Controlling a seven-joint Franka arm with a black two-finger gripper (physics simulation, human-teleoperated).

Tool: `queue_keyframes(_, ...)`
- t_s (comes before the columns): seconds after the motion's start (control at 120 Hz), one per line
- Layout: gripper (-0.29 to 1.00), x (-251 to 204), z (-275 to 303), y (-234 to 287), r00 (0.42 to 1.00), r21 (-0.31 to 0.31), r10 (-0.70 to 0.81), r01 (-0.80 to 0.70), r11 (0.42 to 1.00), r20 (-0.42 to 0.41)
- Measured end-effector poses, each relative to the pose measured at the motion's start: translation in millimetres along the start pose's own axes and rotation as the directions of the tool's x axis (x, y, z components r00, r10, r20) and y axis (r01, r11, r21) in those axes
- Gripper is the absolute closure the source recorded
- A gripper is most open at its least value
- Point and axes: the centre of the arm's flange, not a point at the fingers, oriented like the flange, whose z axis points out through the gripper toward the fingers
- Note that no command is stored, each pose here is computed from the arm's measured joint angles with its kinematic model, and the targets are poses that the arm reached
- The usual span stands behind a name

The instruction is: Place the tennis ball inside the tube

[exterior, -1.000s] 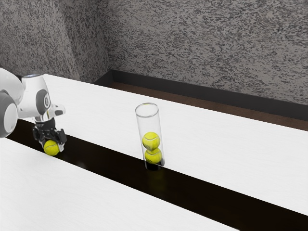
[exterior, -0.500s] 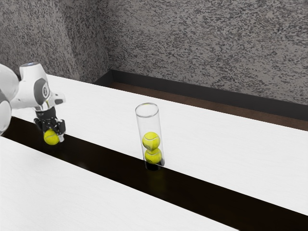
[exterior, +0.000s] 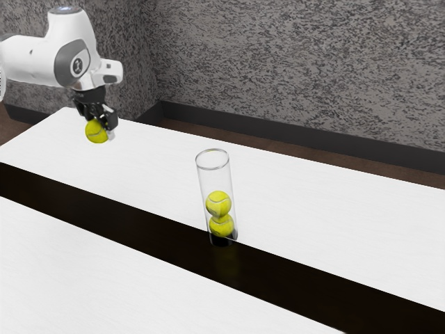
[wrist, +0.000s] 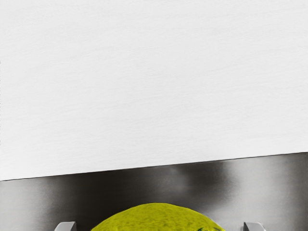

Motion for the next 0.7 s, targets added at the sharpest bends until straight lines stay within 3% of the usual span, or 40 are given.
queue_keyframes(0.183, 0.41, 24.6, -28.0, 52.3, 0.998, 0.023, 0.066, -0.065, 0.998, -0.013)
queue_keyframes(0.483, 0.59, 57.5, -69.0, 147.7, 0.983, 0.067, 0.169, -0.165, 0.984, -0.074)
queue_keyframes(0.7, 0.53, 73.0, -62.8, 217.7, 0.967, 0.064, 0.244, -0.240, 0.969, -0.072)
